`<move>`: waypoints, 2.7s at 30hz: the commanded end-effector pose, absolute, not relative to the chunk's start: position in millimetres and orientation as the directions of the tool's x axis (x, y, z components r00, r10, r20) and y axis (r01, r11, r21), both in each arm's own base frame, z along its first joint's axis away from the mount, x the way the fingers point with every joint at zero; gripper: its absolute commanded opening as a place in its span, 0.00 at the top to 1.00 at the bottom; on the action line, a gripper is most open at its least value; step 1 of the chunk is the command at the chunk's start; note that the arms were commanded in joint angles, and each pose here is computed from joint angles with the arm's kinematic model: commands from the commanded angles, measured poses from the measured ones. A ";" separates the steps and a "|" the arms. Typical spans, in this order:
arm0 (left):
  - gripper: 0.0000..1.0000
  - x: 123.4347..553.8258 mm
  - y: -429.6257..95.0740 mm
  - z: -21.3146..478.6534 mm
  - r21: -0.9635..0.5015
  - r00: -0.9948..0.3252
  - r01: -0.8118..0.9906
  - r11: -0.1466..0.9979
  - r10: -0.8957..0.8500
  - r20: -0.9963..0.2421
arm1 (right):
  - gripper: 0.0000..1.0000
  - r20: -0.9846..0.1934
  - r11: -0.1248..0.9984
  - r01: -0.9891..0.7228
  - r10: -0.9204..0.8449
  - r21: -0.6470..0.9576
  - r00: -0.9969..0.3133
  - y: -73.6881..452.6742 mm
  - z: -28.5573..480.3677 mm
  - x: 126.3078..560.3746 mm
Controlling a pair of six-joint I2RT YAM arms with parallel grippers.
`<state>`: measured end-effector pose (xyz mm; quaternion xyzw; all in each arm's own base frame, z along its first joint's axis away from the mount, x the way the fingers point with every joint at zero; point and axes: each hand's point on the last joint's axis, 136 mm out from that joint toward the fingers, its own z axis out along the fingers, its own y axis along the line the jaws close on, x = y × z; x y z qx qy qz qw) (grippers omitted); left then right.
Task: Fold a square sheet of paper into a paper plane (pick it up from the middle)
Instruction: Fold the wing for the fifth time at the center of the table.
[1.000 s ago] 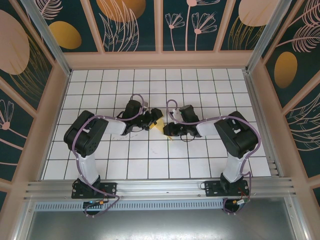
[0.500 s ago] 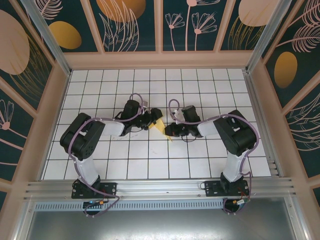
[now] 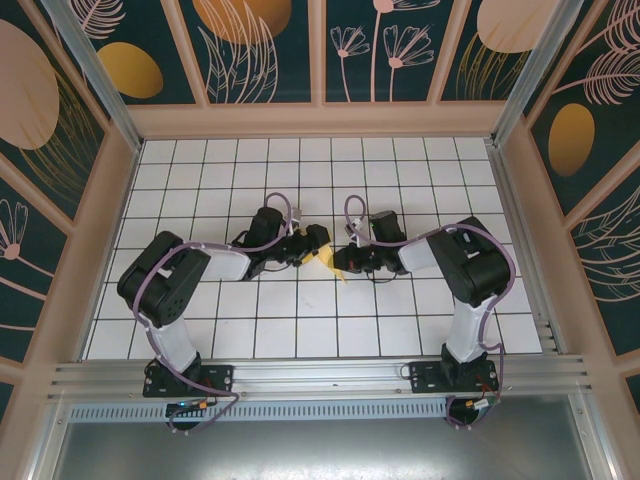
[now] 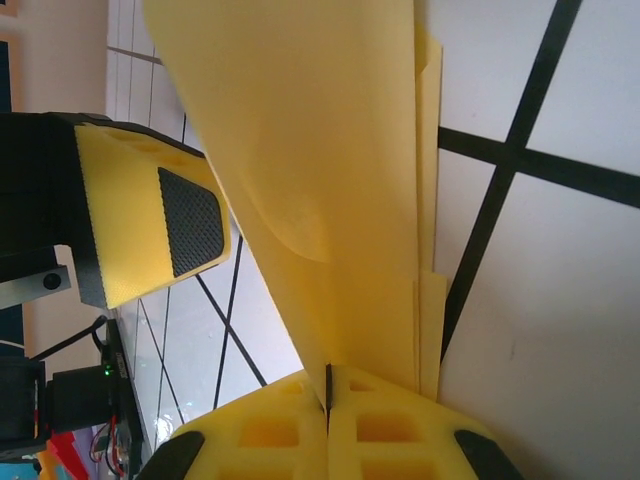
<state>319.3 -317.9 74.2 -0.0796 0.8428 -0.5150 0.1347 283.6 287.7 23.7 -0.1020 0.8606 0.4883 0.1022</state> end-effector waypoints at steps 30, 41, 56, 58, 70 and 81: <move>0.21 321.2 -311.6 17.9 -0.805 -0.949 -0.124 0.581 -0.305 -0.073 | 0.75 -0.195 0.543 -0.219 -0.101 0.810 -0.975 278.0 35.5 271.8; 0.22 320.8 -308.4 16.9 -0.796 -0.945 -0.137 0.589 -0.319 -0.073 | 0.84 -0.136 0.588 -0.182 -0.122 0.788 -0.983 270.7 14.6 259.7; 0.26 321.0 -293.7 1.9 -0.733 -0.928 -0.202 0.650 -0.365 -0.068 | 0.87 -0.135 0.634 -0.177 -0.114 0.753 -0.984 265.0 3.6 263.5; 0.29 320.2 -291.6 -0.7 -0.723 -0.926 -0.212 0.657 -0.371 -0.065 | 0.86 -0.153 0.627 -0.192 -0.117 0.755 -0.981 265.7 12.7 264.0; 0.46 318.1 -281.2 -16.1 -0.668 -0.912 -0.277 0.690 -0.407 -0.042 | 0.81 -0.143 0.661 -0.219 -0.168 0.717 -0.975 256.6 -5.5 247.6; 0.61 316.4 -275.8 -28.1 -0.626 -0.911 -0.300 0.720 -0.410 -0.035 | 0.85 -0.194 0.659 -0.241 -0.144 0.712 -0.970 260.4 11.6 261.1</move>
